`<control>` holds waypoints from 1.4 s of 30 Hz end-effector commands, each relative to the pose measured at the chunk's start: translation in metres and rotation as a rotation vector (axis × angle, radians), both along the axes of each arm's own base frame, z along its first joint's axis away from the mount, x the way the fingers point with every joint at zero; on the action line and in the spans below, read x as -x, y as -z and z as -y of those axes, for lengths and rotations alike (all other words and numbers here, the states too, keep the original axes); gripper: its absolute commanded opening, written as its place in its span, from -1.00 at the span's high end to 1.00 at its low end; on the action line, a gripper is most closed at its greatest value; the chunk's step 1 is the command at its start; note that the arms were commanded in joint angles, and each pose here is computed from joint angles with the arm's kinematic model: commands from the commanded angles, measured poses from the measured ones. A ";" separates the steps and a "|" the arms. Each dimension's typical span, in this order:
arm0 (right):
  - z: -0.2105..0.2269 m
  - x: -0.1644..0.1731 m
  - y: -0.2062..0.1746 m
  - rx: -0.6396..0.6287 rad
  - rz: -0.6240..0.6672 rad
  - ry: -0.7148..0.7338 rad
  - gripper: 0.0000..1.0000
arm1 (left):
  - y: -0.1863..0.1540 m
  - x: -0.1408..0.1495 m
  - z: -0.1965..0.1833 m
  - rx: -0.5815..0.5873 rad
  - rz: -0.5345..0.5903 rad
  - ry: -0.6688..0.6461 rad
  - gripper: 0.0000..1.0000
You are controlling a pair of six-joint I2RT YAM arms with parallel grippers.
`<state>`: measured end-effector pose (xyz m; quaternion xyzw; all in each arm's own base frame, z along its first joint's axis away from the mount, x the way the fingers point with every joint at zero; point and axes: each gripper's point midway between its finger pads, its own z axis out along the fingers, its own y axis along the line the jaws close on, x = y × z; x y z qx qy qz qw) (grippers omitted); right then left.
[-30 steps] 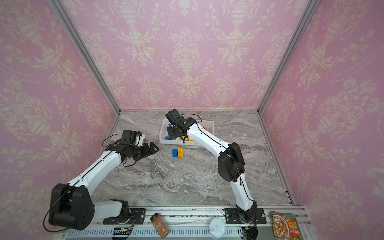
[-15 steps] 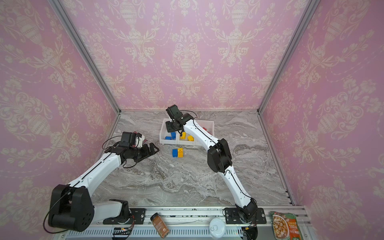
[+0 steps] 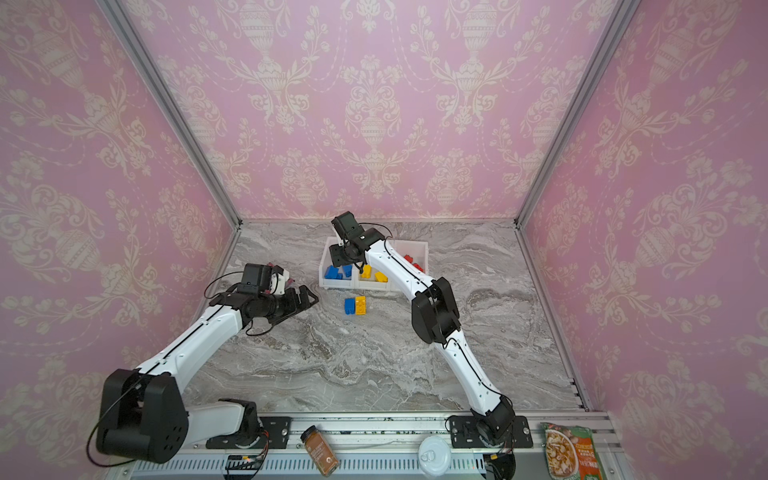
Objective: Sort the legos into containers by color
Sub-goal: Place the lego in the container, then pick up the lego from the center of the table.
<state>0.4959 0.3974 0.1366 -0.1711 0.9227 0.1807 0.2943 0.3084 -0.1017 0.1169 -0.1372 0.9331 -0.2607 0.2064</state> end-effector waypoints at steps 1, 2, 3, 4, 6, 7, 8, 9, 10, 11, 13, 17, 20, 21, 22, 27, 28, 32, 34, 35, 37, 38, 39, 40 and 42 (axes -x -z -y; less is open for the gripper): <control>0.002 0.000 -0.021 -0.020 0.029 -0.010 -0.11 | -0.002 0.003 -0.003 0.005 -0.002 -0.017 -0.99; 0.003 0.001 -0.021 -0.021 0.029 -0.010 -0.12 | -0.001 0.003 -0.003 0.002 -0.003 -0.019 -0.99; 0.003 0.002 -0.025 -0.026 0.033 -0.012 -0.12 | -0.001 0.003 -0.004 0.000 -0.003 -0.021 -0.99; 0.003 0.002 -0.026 -0.028 0.035 -0.013 -0.12 | -0.001 0.003 -0.004 -0.005 -0.004 -0.022 -0.99; 0.004 0.005 -0.031 -0.038 0.040 -0.015 -0.13 | -0.001 0.002 -0.006 -0.021 -0.005 -0.023 -0.99; 0.005 0.006 -0.034 -0.041 0.042 -0.015 -0.15 | -0.002 0.002 -0.006 -0.028 -0.004 -0.023 -0.99; 0.006 0.008 -0.037 -0.045 0.044 -0.016 -0.16 | -0.003 0.001 -0.007 -0.040 -0.006 -0.023 -0.99; 0.007 0.010 -0.039 -0.050 0.044 -0.016 -0.19 | -0.003 0.001 -0.008 -0.054 -0.008 -0.022 -0.99; 0.008 0.012 -0.043 -0.055 0.047 -0.015 -0.21 | -0.003 0.000 -0.008 -0.065 -0.009 -0.018 -0.99; 0.009 0.015 -0.047 -0.061 0.050 -0.016 -0.26 | -0.004 -0.001 -0.007 -0.077 -0.008 -0.015 -0.99; 0.014 0.020 -0.054 -0.070 0.057 -0.014 -0.34 | -0.005 -0.003 -0.005 -0.098 -0.009 -0.005 -0.99; 0.026 0.037 -0.070 -0.090 0.065 -0.008 -0.52 | -0.004 -0.009 0.007 -0.157 -0.013 0.036 -0.99; 0.039 0.054 -0.076 -0.096 0.064 -0.001 -0.63 | 0.000 -0.014 0.018 -0.192 -0.027 0.066 -0.98; 0.044 0.060 -0.079 -0.098 0.066 0.005 -0.67 | 0.003 -0.015 0.023 -0.201 -0.034 0.076 -0.97; 0.049 0.064 -0.083 -0.103 0.072 0.010 -0.70 | 0.004 -0.017 0.026 -0.207 -0.037 0.083 -0.97; 0.078 0.094 -0.092 -0.122 0.089 0.046 -0.87 | 0.011 -0.026 0.045 -0.234 -0.053 0.112 -0.96; 0.083 0.100 -0.091 -0.125 0.084 0.050 -0.91 | 0.012 -0.027 0.048 -0.241 -0.056 0.117 -0.96; 0.101 0.124 -0.083 -0.163 0.048 0.060 -1.00 | 0.015 -0.032 0.061 -0.274 -0.063 0.146 -0.94; 0.111 0.135 -0.076 -0.180 0.022 0.068 -1.00 | 0.017 -0.033 0.068 -0.293 -0.068 0.166 -0.94; 0.116 0.141 -0.073 -0.186 0.013 0.075 -1.00 | 0.019 -0.034 0.071 -0.302 -0.073 0.176 -0.93; 0.126 0.151 -0.068 -0.200 -0.005 0.085 -1.00 | 0.023 -0.034 0.076 -0.314 -0.085 0.190 -0.91; 0.131 0.156 -0.067 -0.206 -0.011 0.094 -1.00 | 0.026 -0.035 0.078 -0.319 -0.090 0.196 -0.89; 0.136 0.161 -0.066 -0.215 -0.016 0.102 -1.00 | 0.027 -0.036 0.080 -0.323 -0.094 0.199 -0.86; 0.142 0.168 -0.057 -0.208 -0.037 0.109 -1.00 | 0.029 -0.036 0.083 -0.329 -0.097 0.203 -0.83; 0.152 0.178 -0.052 -0.216 -0.054 0.125 -1.00 | 0.029 -0.038 0.087 -0.344 -0.098 0.211 -0.78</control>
